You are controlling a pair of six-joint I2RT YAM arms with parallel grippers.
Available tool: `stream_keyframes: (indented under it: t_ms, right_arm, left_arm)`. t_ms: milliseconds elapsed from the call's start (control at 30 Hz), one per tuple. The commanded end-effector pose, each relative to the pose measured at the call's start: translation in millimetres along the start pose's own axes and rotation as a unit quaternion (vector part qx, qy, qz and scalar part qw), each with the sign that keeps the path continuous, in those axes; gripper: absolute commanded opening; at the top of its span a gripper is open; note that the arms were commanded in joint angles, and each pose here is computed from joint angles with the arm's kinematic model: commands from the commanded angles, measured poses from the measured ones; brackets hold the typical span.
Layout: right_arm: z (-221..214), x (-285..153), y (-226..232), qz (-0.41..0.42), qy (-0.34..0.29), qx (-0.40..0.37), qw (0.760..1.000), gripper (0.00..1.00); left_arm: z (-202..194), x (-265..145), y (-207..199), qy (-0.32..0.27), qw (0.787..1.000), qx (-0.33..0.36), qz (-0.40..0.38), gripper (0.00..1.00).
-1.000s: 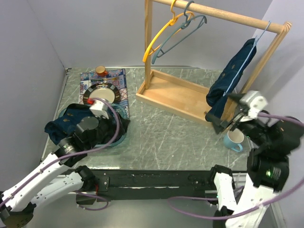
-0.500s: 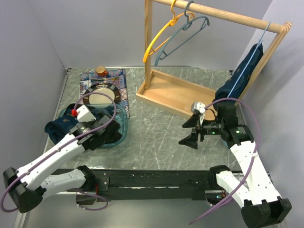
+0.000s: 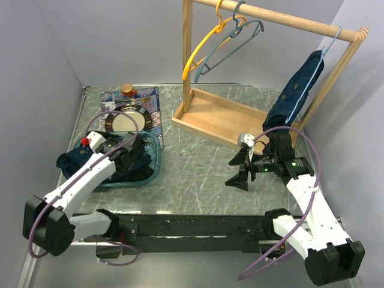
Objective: Place the skirt on the hanger
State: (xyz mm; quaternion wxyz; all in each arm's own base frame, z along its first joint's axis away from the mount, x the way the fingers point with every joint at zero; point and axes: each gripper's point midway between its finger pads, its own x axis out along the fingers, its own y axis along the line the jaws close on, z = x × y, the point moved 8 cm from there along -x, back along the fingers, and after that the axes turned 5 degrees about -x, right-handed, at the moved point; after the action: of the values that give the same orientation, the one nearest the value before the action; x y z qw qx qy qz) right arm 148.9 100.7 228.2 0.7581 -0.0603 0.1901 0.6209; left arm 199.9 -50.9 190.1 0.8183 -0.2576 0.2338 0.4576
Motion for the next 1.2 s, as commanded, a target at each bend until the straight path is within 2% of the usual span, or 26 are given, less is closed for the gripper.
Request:
stream_keyframes:
  t_ms: [0,133,167,233,267,433,600,800,900,1000,1067,1167]
  right_arm:
    - [4,-1,1,-0.002,-0.006,-0.025,1.0,1.0]
    - [3,-1,0,-0.006,-0.003,-0.025,1.0,1.0]
    - [3,-2,0,-0.008,-0.004,-0.026,1.0,1.0]
    - [4,-2,0,-0.01,-0.005,-0.028,1.0,1.0]
    - [4,-2,0,-0.011,-0.004,-0.028,1.0,1.0]
    - [3,-3,-1,-0.016,-0.004,-0.027,1.0,1.0]
    - [2,-3,-2,-0.018,-0.003,-0.026,0.999,1.0]
    - [2,-4,-4,-0.021,-0.004,-0.026,0.999,1.0]
    - [1,-5,-4,-0.022,-0.005,-0.026,0.999,1.0]
    - [1,-7,-5,-0.024,-0.006,-0.027,0.999,1.0]
    - [1,-7,-5,-0.024,-0.006,-0.028,0.999,1.0]
    - [0,-8,-5,-0.023,-0.007,-0.026,0.999,1.0]
  left_arm:
    - [0,21,-7,0.014,1.0,-0.008,-0.013,0.63]
    - [-2,34,-4,0.034,0.999,-0.025,0.004,0.43]
    - [1,33,-5,0.034,0.999,-0.027,0.003,0.24]
    - [10,26,-2,0.026,0.999,-0.033,-0.002,0.07]
    - [19,19,-3,0.021,0.999,-0.038,-0.008,0.02]
    - [70,-24,-4,-0.004,0.99,-0.101,-0.1,0.01]
    - [109,-62,-8,-0.007,0.975,-0.132,-0.176,0.01]
    - [168,-119,-36,-0.018,0.941,-0.142,-0.306,0.01]
    - [205,-152,-48,-0.04,0.915,-0.156,-0.369,0.01]
    - [237,-188,-58,-0.061,0.872,-0.173,-0.454,0.01]
    - [254,-211,-64,-0.072,0.831,-0.185,-0.519,0.01]
    - [262,-237,-75,-0.054,0.785,-0.175,-0.592,0.01]
